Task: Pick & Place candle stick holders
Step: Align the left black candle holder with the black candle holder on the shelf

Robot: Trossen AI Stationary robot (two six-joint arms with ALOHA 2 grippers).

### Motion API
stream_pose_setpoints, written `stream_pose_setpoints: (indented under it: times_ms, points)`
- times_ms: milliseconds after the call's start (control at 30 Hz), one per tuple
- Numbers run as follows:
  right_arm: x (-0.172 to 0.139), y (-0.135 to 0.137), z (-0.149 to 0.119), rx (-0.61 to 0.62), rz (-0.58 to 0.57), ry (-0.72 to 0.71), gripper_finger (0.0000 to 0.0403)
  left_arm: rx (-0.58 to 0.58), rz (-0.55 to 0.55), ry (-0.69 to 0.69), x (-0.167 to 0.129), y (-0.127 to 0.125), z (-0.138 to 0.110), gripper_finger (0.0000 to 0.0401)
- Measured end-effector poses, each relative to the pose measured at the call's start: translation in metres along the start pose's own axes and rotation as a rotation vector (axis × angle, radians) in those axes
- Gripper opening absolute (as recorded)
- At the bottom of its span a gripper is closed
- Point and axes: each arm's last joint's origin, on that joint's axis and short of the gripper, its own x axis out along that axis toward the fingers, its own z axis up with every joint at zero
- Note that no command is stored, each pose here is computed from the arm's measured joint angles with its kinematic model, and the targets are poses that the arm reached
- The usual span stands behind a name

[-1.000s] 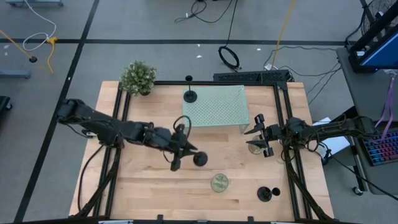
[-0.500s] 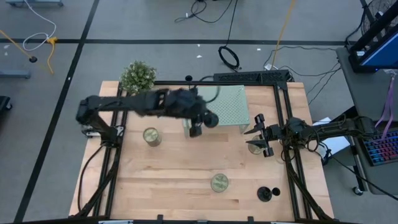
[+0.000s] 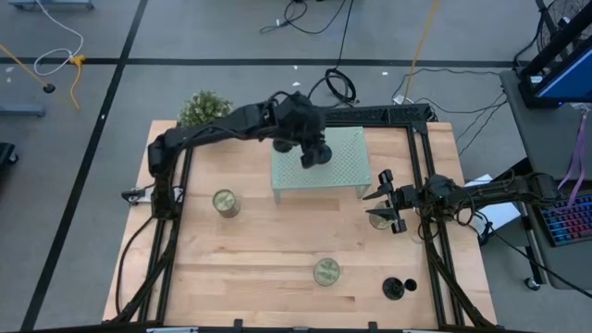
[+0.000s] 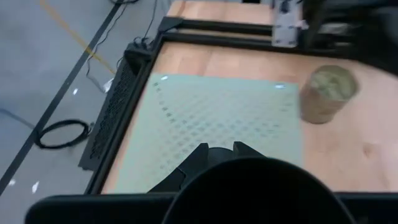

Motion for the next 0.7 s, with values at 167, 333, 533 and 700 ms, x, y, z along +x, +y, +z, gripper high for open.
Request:
stream_pose_setpoints:
  times_ms: [167,333,533,700]
  points:
    - [0.0,0.0,-0.001,0.0,0.0,0.006,0.0155,-0.023,0.04,-0.019,0.015,0.015,-0.002,0.007]
    - [0.001,0.0,-0.003,-0.015,0.001,0.023,0.0155,-0.077,0.07,-0.067,0.029,0.036,-0.002,0.007]
    - [0.002,0.0,-0.006,-0.014,0.003,0.047,0.0155,-0.12,0.096,-0.048,0.034,0.049,-0.007,0.007]
    - [0.003,0.0,-0.007,-0.012,0.003,0.055,0.0155,-0.132,0.112,-0.04,0.032,0.055,-0.008,0.007]
